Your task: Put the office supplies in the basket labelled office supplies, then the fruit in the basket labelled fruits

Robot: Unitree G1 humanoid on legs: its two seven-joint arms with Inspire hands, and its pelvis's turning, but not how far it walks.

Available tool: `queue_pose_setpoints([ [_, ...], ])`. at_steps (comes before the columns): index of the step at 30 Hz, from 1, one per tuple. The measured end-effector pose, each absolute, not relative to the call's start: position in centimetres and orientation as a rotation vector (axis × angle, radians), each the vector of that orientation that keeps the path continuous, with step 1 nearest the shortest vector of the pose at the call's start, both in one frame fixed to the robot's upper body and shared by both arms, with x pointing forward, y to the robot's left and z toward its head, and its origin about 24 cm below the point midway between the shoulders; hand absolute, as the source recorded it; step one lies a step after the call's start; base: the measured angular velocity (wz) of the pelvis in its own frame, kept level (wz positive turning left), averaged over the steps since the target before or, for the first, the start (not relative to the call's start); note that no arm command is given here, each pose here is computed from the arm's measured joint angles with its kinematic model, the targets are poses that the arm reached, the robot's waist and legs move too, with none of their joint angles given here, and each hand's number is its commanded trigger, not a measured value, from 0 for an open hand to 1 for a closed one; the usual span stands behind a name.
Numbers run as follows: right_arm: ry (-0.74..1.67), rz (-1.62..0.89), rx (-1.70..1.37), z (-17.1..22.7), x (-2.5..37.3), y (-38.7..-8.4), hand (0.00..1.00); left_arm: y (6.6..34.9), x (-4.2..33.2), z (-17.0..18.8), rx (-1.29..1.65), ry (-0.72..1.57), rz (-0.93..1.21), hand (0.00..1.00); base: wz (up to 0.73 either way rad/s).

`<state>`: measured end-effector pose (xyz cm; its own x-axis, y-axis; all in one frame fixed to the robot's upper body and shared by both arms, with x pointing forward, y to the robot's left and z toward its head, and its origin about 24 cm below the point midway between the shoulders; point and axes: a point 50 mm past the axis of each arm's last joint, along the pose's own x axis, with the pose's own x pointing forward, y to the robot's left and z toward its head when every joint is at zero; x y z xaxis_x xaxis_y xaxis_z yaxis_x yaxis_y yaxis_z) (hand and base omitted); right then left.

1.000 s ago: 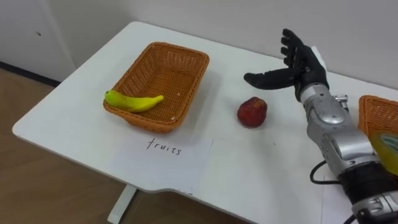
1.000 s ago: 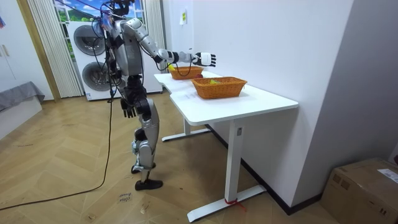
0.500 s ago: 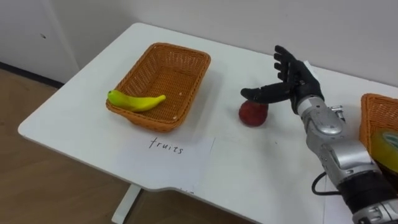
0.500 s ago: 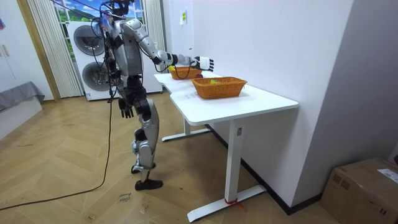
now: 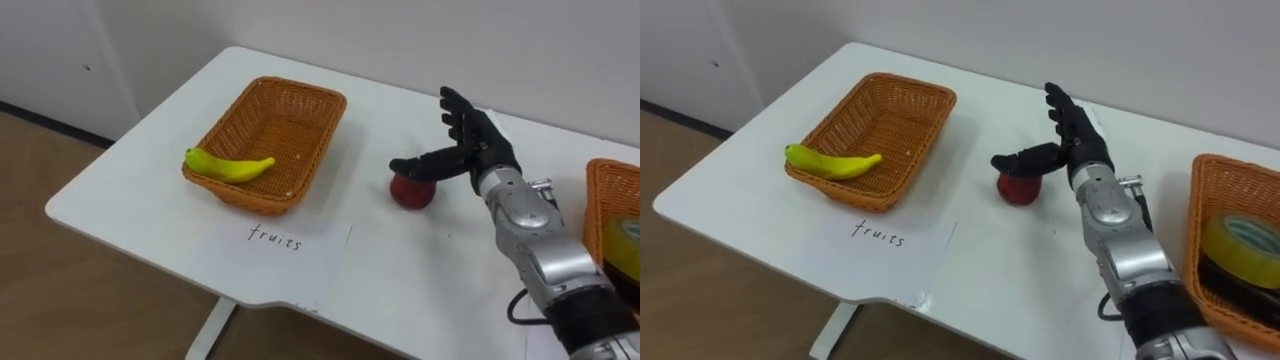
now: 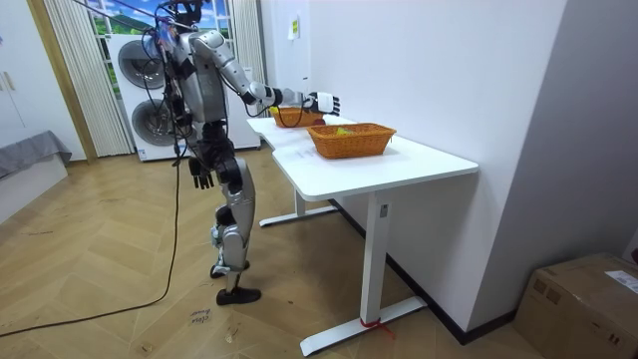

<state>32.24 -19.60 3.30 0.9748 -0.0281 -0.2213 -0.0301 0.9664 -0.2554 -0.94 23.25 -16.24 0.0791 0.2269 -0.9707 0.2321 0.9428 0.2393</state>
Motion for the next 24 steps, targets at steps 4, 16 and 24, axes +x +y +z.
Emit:
queue_pose_setpoints([
  [4,0.245,0.005,-0.280,2.9,32.1,-19.8,0.00,23.2,-1.3,-16.2,0.375,1.513,-0.011,0.00,0.02],
  [16,0.393,0.045,-0.311,-0.1,31.2,-20.5,0.00,22.5,-1.4,-16.4,0.372,1.519,-0.072,0.00,0.04],
  [24,0.391,0.048,-0.346,-0.1,31.2,-20.6,0.00,22.5,-1.6,-16.4,0.369,1.524,-0.077,0.00,0.03],
])
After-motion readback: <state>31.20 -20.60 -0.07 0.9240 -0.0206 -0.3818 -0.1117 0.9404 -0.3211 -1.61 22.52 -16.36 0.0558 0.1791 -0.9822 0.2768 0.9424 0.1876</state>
